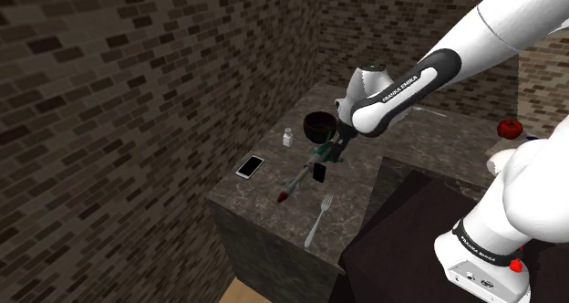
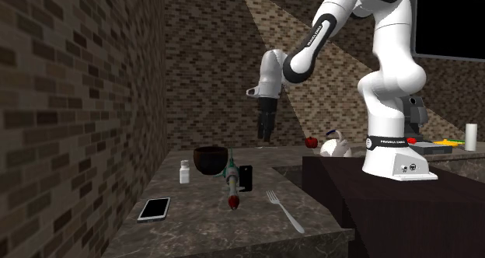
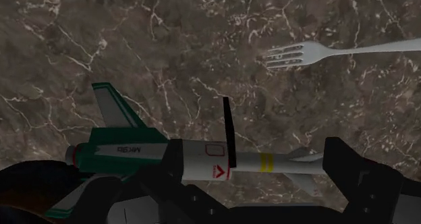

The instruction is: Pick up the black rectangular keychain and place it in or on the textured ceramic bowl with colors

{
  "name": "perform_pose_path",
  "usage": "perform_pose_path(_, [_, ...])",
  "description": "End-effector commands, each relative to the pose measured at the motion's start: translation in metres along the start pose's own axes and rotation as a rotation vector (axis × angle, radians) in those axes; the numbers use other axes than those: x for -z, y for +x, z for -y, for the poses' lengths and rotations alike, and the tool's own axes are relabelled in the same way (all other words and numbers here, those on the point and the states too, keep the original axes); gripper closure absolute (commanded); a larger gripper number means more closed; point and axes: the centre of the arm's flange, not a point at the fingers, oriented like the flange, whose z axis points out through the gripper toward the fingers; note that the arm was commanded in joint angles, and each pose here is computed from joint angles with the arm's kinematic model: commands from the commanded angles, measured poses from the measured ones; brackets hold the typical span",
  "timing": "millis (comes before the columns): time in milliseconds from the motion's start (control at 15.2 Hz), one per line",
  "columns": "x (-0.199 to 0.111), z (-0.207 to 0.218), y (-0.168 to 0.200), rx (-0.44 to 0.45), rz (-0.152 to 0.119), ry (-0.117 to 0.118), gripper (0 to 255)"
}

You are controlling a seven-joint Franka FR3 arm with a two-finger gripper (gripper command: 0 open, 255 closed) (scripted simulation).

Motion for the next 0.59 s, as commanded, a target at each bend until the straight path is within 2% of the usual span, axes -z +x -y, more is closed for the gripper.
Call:
perform_pose_path(0, [-0.025,-0.003,0.007,0.03,-0.016,-0.003,0])
perform_pose_path(198, [-0.06,-0.006,0.021,0.072,-0.035,-0.006,0])
perform_pose_path(528, [-0.083,-0.006,0.023,0.073,-0.036,-0.006,0])
